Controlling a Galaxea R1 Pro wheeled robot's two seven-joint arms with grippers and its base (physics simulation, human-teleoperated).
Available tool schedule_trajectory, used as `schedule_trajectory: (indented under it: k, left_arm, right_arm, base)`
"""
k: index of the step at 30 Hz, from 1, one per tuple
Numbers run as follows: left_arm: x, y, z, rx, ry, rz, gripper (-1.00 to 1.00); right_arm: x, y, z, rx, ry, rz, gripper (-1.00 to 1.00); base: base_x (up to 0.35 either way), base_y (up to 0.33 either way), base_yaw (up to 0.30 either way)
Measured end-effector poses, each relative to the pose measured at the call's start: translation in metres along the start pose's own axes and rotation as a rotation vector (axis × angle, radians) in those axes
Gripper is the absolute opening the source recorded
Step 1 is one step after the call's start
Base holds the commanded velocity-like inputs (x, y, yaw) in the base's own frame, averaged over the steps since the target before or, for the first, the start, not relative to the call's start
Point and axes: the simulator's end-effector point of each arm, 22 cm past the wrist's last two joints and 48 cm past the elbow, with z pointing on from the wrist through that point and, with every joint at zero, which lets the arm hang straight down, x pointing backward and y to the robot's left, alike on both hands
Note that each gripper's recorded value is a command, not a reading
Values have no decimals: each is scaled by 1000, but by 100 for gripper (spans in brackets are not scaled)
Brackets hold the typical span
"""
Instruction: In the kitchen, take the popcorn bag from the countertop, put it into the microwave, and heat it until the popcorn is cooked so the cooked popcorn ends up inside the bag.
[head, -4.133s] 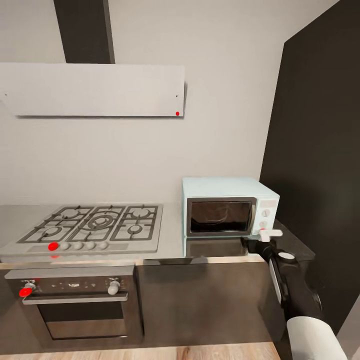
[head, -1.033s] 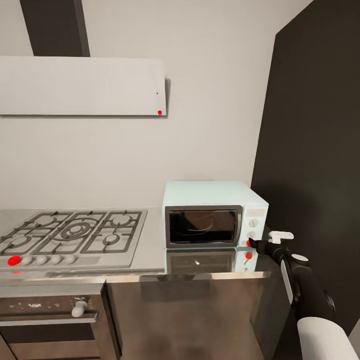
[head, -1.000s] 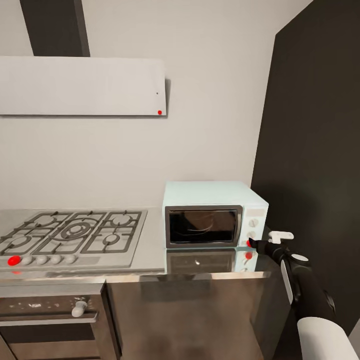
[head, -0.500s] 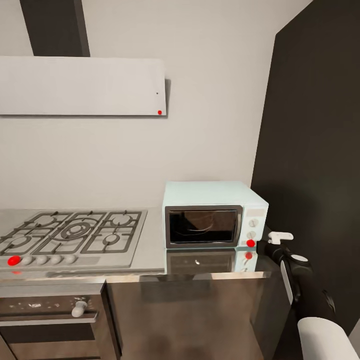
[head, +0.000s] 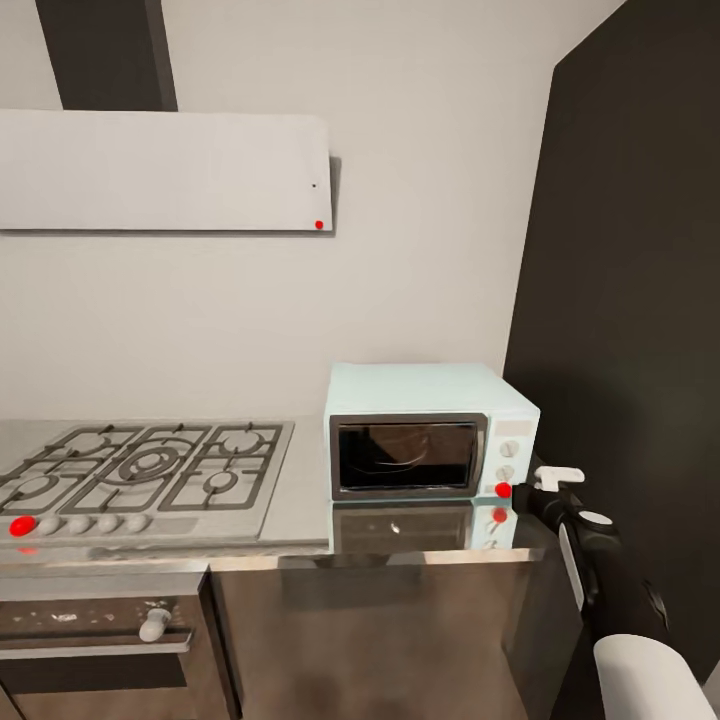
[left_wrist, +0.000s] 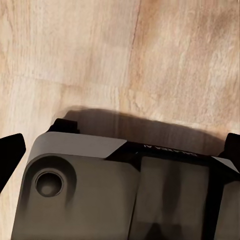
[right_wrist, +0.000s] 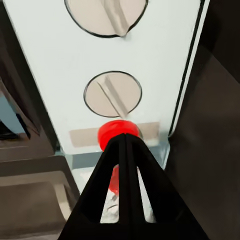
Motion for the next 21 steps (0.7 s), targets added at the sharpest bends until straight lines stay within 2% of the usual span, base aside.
schedule_trajectory:
  k: [6, 11, 16, 21]
  left_arm:
    - [-1, 0, 0, 1, -2, 1, 100]
    - [-1, 0, 0, 1, -1, 1, 100]
    - [-1, -1, 0, 2, -1, 2, 100]
    - [0, -1, 0, 2, -1, 2, 100]
  right_arm:
    - [1, 0, 1, 0, 2, 1, -100]
    - [35, 5, 9, -9, 59, -16, -100]
    - [39, 5, 11, -6, 64, -35, -100]
    - [40, 3, 10, -2, 63, -33, -100]
  base:
    - [92, 0, 0]
    - [3, 0, 0]
    - [0, 0, 0]
    - [58, 0, 0]
